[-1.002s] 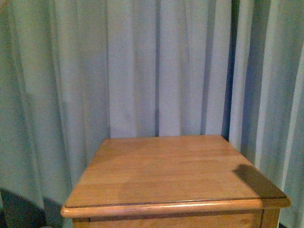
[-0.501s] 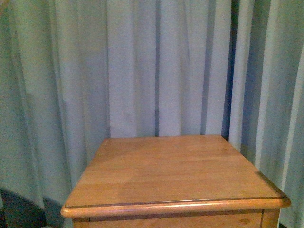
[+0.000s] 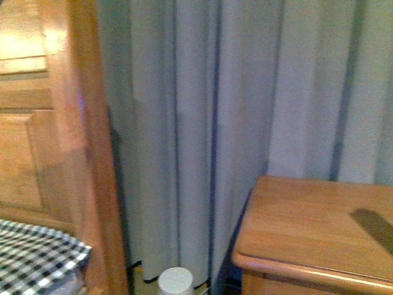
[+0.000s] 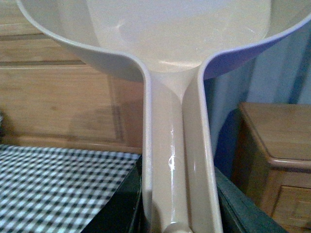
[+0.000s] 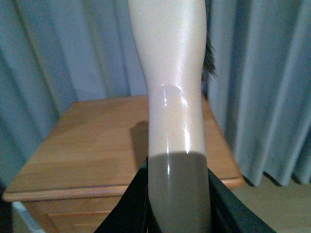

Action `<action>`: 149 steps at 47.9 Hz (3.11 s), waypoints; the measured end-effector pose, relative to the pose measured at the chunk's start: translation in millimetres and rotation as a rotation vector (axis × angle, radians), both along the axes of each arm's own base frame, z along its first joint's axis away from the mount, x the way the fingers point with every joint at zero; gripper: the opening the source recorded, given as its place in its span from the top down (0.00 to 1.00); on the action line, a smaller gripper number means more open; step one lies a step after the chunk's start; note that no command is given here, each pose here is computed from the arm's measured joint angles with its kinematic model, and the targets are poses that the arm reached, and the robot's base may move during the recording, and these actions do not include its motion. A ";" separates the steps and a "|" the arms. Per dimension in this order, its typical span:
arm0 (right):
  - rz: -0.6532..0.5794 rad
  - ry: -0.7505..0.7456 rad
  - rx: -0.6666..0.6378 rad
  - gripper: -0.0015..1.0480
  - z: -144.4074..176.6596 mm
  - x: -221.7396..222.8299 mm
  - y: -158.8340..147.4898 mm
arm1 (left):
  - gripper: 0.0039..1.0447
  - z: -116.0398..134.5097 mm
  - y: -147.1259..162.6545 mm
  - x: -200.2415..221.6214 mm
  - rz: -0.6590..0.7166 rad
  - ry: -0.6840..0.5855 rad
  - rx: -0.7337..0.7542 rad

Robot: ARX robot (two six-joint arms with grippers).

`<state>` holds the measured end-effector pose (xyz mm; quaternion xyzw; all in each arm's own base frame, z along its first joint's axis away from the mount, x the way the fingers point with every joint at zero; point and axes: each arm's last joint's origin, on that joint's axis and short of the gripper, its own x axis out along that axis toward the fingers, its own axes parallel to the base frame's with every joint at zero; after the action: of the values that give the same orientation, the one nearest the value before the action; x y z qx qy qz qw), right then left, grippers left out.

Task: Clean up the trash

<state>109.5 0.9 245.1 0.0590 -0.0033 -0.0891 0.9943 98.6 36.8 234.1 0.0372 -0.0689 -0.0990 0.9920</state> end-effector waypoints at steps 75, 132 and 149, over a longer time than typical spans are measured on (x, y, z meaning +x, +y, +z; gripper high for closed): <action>0.015 0.001 -0.002 0.81 -0.2 0.1 0.6 | 0.75 -0.5 0.0 -0.4 0.007 -0.002 -0.001; -0.008 -0.001 0.000 0.81 -0.1 -0.3 -0.2 | 0.75 -39.0 26.0 169.6 -0.411 0.455 0.586; -0.008 -0.001 0.000 0.81 -0.1 -0.3 -0.2 | 0.75 -57.5 31.0 202.4 -0.490 0.598 0.538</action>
<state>109.3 0.7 245.1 0.0589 -0.0041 -0.0931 0.9939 301.1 67.8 176.6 0.2456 0.2414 -0.3510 0.8707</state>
